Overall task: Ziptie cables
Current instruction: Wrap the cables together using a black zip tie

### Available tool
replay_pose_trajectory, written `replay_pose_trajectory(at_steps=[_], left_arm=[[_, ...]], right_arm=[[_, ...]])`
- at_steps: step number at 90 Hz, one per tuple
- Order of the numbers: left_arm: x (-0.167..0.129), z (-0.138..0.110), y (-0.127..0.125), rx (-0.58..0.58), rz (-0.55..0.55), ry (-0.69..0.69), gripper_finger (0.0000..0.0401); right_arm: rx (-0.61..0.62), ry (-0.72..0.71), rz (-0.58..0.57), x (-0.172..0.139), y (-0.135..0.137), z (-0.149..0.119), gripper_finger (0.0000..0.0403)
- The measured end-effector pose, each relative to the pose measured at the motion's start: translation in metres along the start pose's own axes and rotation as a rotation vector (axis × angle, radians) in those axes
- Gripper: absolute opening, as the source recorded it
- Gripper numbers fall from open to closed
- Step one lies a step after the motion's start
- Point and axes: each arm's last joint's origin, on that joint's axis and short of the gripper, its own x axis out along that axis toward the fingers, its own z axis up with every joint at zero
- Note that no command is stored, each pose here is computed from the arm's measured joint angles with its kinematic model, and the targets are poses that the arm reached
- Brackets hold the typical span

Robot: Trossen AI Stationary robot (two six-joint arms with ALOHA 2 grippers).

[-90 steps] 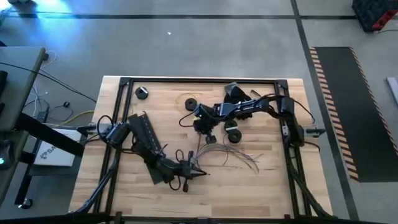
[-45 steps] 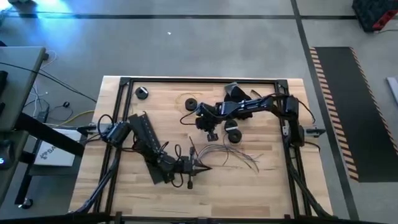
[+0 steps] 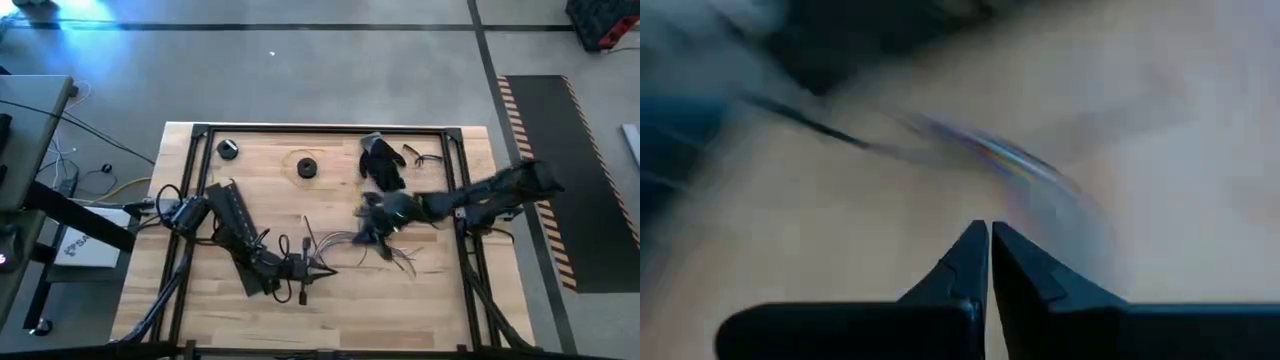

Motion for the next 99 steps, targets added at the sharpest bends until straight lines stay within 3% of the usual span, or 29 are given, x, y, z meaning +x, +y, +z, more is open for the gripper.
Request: replay_pose_trajectory(at_steps=[6,12,23,37,48,61,99], left_arm=[[0.000,0.000,0.000,0.003,-0.003,0.004,0.0000],[0.000,-0.001,0.000,0.006,-0.009,0.010,0.0000],[0.000,-0.003,-0.001,0.014,-0.015,0.030,0.0000],[0.000,-0.005,-0.001,0.011,-0.017,0.045,0.0000],[0.000,-0.005,-0.001,0.010,-0.018,0.049,0.0000],[0.000,-0.005,-0.001,-0.003,-0.017,0.050,0.0000],[0.000,-0.007,-0.001,0.002,-0.016,0.064,0.0000]], right_arm=[[-0.048,-0.144,0.014,0.000,0.019,-0.007,0.0014],[-0.113,-0.177,-0.058,0.002,0.033,-0.014,0.0035],[-0.246,-0.088,-0.197,0.012,0.046,-0.019,0.0098],[-0.298,0.035,-0.193,0.032,0.056,-0.009,0.0178],[-0.391,0.113,-0.132,0.053,0.066,-0.002,0.0201],[-0.440,0.212,-0.200,0.071,0.073,0.005,0.0186],[-0.455,0.274,-0.236,0.083,0.079,0.018,0.0061]])
